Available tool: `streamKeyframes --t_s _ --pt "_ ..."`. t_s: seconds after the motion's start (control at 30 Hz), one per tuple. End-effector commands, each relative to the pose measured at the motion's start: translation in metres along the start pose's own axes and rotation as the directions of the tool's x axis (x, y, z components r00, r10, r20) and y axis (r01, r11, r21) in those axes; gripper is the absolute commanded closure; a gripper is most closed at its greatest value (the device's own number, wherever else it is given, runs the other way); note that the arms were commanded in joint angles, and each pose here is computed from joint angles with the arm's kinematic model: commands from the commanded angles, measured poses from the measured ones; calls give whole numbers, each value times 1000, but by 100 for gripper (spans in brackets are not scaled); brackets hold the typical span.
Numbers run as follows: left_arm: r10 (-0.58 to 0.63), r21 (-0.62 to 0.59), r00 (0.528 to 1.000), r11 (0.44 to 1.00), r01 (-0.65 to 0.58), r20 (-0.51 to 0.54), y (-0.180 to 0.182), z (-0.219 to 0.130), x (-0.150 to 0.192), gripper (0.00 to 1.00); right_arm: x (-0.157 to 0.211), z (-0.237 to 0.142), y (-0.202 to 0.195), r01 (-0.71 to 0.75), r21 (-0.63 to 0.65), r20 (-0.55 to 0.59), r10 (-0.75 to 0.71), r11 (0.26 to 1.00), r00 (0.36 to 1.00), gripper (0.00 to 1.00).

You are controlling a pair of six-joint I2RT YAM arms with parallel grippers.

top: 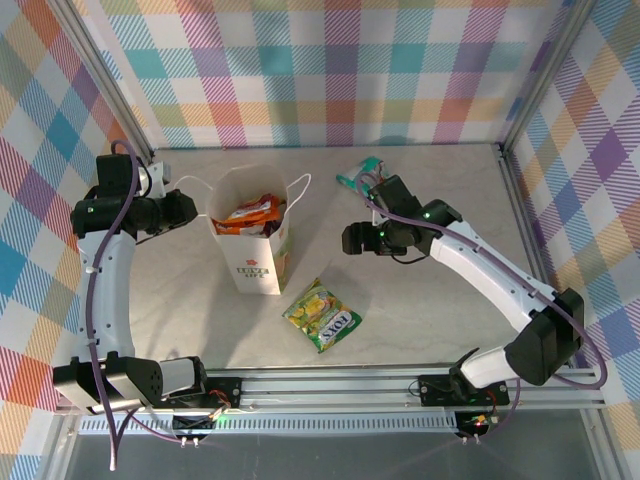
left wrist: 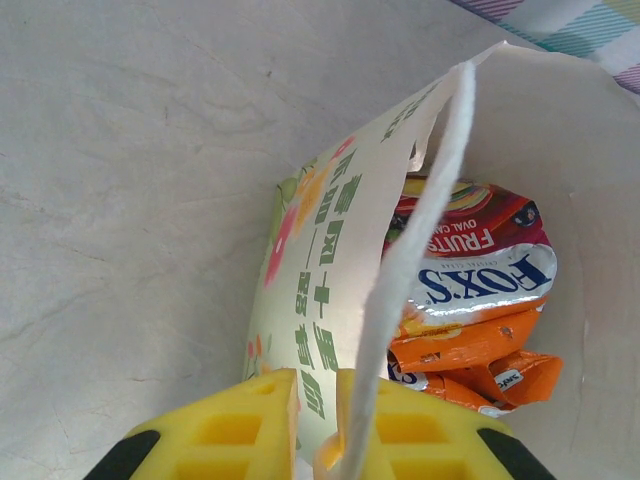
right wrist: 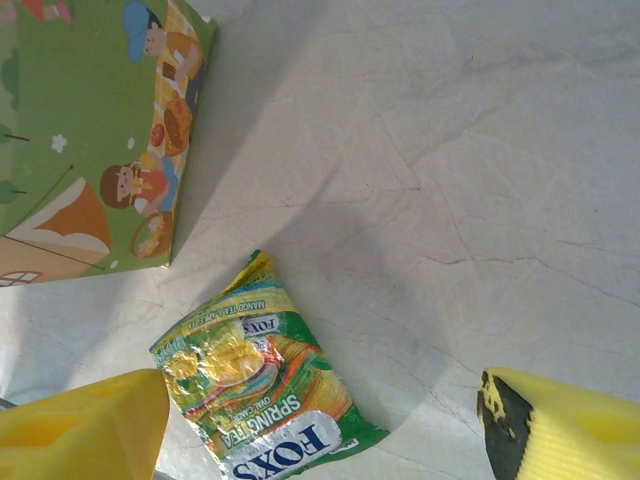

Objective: Place the snacks into the paper bag

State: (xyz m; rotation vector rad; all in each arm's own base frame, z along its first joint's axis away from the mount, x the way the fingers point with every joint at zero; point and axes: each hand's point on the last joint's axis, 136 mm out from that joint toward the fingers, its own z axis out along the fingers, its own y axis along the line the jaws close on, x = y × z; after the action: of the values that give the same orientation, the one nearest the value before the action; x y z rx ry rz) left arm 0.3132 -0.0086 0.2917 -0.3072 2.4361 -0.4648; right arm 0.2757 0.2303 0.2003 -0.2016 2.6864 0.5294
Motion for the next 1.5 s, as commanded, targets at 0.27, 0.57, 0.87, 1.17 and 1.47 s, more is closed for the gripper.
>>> streamKeyframes --t_s 0.27,0.57,0.87,1.17,1.47 --pt "1 -7 1000 1000 -1 2 3 -8 -1 78 20 33 -15 -9 30 -105 12 999 994 16" --pt "4 -13 1000 1000 -4 -1 4 -8 0 78 31 56 -21 5 54 -177 4 999 984 15" --pt "-1 -6 1000 1000 0 -8 3 -6 1 78 45 72 -26 21 61 -242 -6 998 970 15" --pt "4 -9 1000 1000 -5 -9 4 -6 1 78 63 94 -18 -13 -18 -319 7 1000 948 16" --pt "5 -4 1000 1000 -5 -7 2 -7 0 78 85 108 -10 -5 -74 -376 -23 997 926 17"
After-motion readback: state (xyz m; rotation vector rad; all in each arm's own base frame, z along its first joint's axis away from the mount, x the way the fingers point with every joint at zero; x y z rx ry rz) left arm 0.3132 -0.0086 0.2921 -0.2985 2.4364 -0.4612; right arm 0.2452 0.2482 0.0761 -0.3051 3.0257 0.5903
